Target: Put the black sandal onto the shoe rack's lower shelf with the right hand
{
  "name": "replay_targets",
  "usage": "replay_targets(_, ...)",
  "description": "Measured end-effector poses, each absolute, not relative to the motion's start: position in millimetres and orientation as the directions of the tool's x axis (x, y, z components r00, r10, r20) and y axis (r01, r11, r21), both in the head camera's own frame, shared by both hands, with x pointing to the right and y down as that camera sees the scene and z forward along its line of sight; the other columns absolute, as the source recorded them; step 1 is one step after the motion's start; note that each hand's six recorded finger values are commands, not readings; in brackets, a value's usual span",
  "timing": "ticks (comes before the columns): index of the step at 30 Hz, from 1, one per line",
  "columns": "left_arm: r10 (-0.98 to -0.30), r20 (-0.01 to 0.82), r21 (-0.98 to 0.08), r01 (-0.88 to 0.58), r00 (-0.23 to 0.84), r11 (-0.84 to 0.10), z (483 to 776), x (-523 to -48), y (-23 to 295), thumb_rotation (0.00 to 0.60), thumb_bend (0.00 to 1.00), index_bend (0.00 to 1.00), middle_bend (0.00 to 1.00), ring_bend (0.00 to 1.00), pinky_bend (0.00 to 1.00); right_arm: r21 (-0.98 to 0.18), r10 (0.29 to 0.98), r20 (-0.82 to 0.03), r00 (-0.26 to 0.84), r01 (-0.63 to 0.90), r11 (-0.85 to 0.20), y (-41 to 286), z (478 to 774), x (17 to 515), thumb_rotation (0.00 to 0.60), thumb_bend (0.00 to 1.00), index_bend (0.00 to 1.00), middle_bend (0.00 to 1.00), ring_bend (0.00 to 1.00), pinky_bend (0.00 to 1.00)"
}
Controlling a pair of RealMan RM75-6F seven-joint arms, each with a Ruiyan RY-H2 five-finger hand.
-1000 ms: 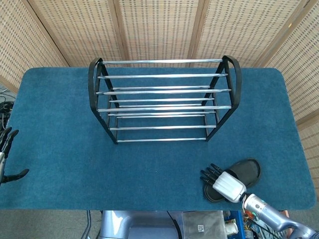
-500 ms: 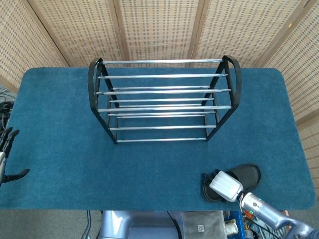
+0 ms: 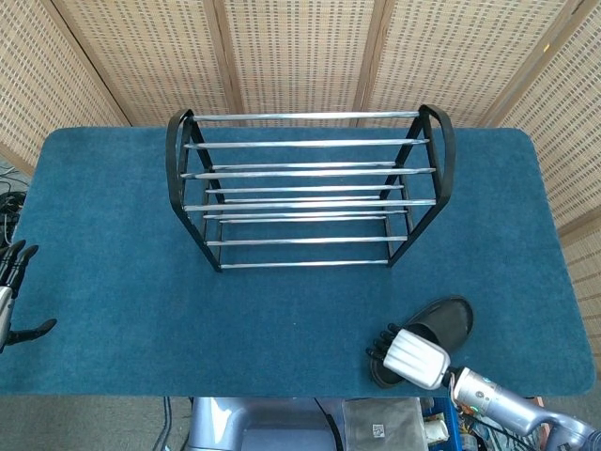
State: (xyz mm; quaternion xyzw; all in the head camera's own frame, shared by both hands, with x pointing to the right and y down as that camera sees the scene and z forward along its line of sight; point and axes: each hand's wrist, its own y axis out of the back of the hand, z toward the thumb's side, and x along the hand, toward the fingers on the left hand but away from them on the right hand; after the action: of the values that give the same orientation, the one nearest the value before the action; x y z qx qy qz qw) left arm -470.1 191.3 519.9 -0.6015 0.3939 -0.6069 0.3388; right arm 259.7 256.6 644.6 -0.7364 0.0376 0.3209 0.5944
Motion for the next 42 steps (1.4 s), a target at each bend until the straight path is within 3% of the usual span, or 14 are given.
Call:
replay_targets(6,-0.883,0.467,-0.884,-0.064,-0.051,-0.464,521.2,-471.2,190.2,0.600,0.11,0.00,0.00,0.00,0.00,-0.889,0.259,-0.456,0.851,-0.428,-0.162,244.5,632.8,231.7,0.600,0.37,0.57,0.57,0.59,0.46)
replay_targets(13,-0.877,0.477,-0.878,-0.074,-0.064,-0.472,524.0,-475.4,187.4,0.600,0.11,0.00,0.00,0.00,0.00,-0.922,0.113,-0.387,0.915,-0.384,-0.046,244.7,618.8,187.3,0.600,0.41,0.57,0.57,0.59,0.47)
replay_targets(23,-0.867,0.492,-0.870,-0.089,-0.079,-0.485,528.5,-481.3,181.4,0.600,0.11,0.00,0.00,0.00,0.00,-0.930,-0.049,-0.367,0.929,-0.365,0.045,254.2,622.1,130.8,0.600,0.45,0.57,0.56,0.59,0.47)
replay_targets(31,-0.860,0.503,-0.863,-0.098,-0.082,-0.496,531.3,-483.7,178.6,0.600,0.11,0.00,0.00,0.00,0.00,-0.913,-0.098,-0.386,0.917,-0.364,0.182,229.1,636.1,97.9,0.600,0.54,0.57,0.56,0.59,0.47)
replay_targets(42,-0.850,0.519,-0.854,-0.093,-0.089,-0.512,536.9,-484.1,176.3,0.600,0.11,0.00,0.00,0.00,0.00,-0.860,-0.078,-0.462,0.883,-0.425,0.282,178.7,661.9,98.5,0.600,0.59,0.57,0.55,0.57,0.47)
